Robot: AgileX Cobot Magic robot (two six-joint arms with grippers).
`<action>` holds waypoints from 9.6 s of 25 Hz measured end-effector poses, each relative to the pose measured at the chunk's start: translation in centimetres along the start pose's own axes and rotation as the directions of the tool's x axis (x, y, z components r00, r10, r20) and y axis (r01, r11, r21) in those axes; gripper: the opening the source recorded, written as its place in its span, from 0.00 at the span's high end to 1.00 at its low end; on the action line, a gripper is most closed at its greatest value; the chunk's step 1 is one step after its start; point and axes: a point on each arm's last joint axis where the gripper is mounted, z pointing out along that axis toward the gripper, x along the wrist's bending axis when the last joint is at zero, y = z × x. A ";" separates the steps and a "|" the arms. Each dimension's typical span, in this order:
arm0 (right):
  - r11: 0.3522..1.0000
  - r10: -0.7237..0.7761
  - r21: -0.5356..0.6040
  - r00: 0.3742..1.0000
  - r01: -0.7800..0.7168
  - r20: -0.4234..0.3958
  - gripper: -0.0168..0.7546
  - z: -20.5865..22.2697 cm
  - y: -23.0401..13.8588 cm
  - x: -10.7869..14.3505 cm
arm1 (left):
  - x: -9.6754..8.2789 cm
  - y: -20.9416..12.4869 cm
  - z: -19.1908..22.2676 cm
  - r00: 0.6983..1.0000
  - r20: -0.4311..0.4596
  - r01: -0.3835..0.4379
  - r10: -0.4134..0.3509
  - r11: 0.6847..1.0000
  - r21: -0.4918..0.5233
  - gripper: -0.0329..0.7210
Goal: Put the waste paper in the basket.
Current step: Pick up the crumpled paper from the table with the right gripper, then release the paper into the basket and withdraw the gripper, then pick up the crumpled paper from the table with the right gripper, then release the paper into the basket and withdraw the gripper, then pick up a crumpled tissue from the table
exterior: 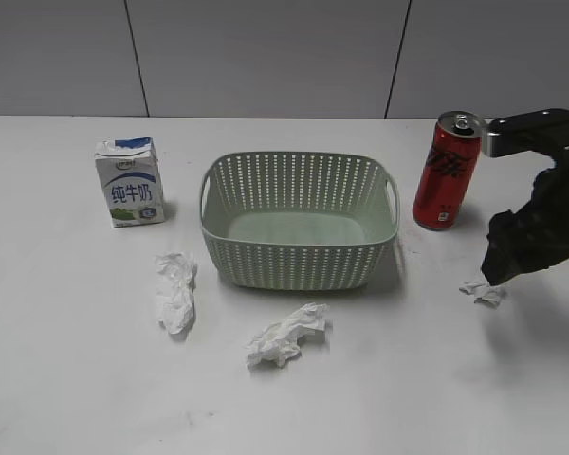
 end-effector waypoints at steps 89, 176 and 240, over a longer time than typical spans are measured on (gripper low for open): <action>0.364 -0.895 -0.092 0.321 0.927 -0.310 0.21 -0.1 0.7 20.4 | 0.0 0.0 0.0 1.000 -0.002 0.001 -0.001 1.000 -0.001 0.18; 0.895 -0.288 -0.377 0.955 0.239 -0.077 0.21 -6.8 16.0 13.9 | 0.0 0.0 0.0 1.000 -0.002 0.001 -0.001 1.000 -0.002 0.18; 0.664 0.176 -0.748 0.972 0.000 0.157 0.21 -13.1 -25.0 2.5 | -5.7 9.2 19.0 0.942 0.329 -0.271 0.064 0.722 0.637 0.18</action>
